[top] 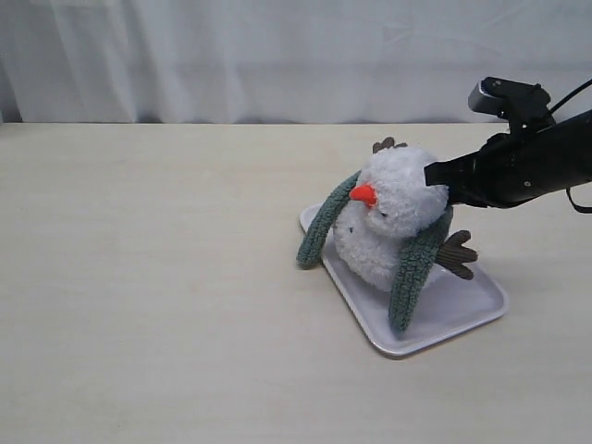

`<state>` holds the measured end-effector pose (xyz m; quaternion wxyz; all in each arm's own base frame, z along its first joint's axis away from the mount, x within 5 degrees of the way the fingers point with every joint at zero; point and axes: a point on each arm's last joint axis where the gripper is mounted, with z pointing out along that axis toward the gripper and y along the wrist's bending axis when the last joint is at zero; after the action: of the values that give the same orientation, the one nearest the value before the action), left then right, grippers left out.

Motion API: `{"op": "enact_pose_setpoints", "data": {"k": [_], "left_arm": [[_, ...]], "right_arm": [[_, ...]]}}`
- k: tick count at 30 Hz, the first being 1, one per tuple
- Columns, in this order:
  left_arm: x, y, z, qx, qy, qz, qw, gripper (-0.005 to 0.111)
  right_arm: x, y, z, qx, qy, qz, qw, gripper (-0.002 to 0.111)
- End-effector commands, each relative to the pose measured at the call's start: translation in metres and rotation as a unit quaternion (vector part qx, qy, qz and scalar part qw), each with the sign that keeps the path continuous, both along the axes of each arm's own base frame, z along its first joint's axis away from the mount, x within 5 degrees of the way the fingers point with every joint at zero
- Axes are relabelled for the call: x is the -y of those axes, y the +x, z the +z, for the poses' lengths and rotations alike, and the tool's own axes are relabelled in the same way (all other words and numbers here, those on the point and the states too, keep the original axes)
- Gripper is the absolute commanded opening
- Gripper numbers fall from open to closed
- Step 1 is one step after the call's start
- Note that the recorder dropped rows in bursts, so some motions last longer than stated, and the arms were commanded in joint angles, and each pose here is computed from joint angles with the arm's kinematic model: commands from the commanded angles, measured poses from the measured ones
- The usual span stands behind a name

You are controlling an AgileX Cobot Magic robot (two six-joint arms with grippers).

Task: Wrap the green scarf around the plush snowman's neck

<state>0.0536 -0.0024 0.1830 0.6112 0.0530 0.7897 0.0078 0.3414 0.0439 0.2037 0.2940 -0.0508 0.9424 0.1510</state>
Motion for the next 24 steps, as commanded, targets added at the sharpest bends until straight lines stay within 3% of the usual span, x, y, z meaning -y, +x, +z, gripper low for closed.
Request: {"op": "enact_pose_setpoints", "data": {"k": [1, 10, 15, 20, 24], "left_arm": [[0.001, 0.0, 0.0, 0.006, -0.001, -0.004, 1.0, 0.0], [0.001, 0.0, 0.0, 0.006, -0.001, -0.004, 1.0, 0.0], [0.001, 0.0, 0.0, 0.006, -0.001, -0.004, 1.0, 0.0], [0.001, 0.0, 0.0, 0.006, -0.001, -0.004, 1.0, 0.0], [0.001, 0.0, 0.0, 0.006, -0.001, -0.004, 1.0, 0.0]], "right_arm": [[-0.001, -0.002, 0.001, -0.01, 0.005, 0.016, 1.0, 0.004], [-0.004, -0.018, 0.058, 0.04, 0.028, 0.025, 0.998, 0.005], [-0.003, -0.038, 0.084, 0.054, 0.023, 0.033, 0.998, 0.017], [-0.008, -0.061, 0.094, 0.004, 0.037, 0.074, 0.997, 0.02], [-0.01, -0.076, 0.079, -0.052, 0.043, 0.095, 0.993, 0.02]]}}
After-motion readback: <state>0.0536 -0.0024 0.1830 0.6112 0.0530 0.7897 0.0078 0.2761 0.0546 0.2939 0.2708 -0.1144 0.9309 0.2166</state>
